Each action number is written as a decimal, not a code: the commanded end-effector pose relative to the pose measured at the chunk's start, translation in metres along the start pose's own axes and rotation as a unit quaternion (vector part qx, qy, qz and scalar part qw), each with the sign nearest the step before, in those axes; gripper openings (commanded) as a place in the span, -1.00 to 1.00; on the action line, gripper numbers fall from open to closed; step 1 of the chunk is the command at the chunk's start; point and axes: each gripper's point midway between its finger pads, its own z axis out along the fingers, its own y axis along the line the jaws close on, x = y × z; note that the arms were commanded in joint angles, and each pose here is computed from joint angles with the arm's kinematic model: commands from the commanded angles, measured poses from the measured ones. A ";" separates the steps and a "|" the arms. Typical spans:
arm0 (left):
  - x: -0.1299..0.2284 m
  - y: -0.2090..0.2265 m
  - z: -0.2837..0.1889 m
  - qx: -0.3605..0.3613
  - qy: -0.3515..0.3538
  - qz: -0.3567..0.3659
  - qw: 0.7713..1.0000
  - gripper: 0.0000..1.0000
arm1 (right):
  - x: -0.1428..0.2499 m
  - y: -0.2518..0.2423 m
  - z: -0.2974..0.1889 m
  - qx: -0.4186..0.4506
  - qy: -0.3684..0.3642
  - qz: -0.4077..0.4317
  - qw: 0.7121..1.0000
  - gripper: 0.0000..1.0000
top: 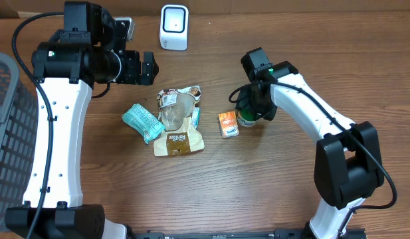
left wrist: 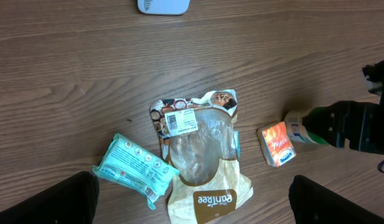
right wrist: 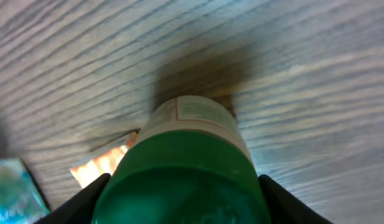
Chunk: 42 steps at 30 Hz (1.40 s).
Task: Scan the item barcode
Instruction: 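Reach the right gripper to the green-capped jar and grasp it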
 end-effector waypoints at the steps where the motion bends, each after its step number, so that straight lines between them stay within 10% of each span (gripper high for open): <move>1: -0.002 0.000 0.000 0.000 -0.002 0.005 1.000 0.99 | 0.000 0.002 0.004 -0.003 0.001 -0.060 0.998 0.08; 6: -0.002 0.000 0.000 0.000 -0.002 0.005 1.000 0.99 | -0.004 0.003 0.003 -0.007 -0.006 -0.208 0.978 0.08; 19: -0.002 0.000 0.000 0.000 -0.002 0.005 1.000 0.99 | -0.010 0.008 0.003 -0.004 -0.024 -0.590 0.807 0.15; 31: -0.002 0.000 0.000 0.000 -0.002 0.005 1.000 0.99 | -0.028 0.035 -0.035 -0.045 -0.057 -0.428 0.901 0.58; 42: -0.002 0.000 0.000 0.000 -0.002 0.005 1.000 0.99 | -0.009 0.026 -0.015 -0.054 -0.021 -0.412 0.909 0.70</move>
